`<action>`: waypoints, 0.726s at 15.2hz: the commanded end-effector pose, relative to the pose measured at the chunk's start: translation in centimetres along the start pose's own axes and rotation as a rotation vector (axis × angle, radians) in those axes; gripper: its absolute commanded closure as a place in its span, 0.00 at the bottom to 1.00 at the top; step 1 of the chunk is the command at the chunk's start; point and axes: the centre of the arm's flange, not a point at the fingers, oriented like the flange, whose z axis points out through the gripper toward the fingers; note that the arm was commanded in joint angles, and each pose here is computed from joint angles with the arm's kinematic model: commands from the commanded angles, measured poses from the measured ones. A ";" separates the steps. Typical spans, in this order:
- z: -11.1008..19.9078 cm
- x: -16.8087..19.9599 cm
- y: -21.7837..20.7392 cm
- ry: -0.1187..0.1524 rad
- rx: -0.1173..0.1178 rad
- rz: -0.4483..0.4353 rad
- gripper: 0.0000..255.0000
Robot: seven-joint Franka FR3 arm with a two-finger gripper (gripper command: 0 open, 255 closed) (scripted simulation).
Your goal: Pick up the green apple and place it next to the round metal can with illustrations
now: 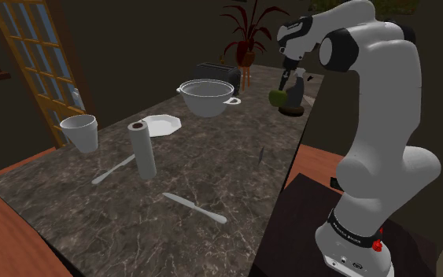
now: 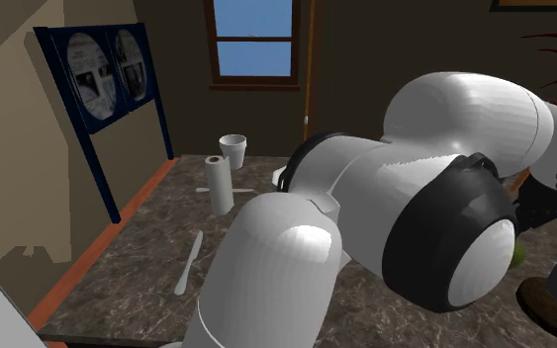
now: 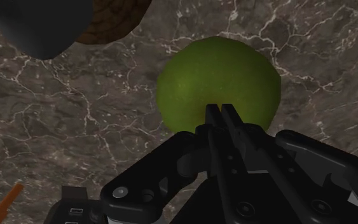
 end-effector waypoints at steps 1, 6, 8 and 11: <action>1.0 -0.2 0.0 0.000 -0.001 0.000 1.00; 3.6 -0.6 -0.1 0.000 -0.001 0.000 1.00; 4.6 -0.8 -0.1 0.000 -0.001 0.000 1.00; 6.2 -1.0 -0.2 0.000 -0.001 0.000 1.00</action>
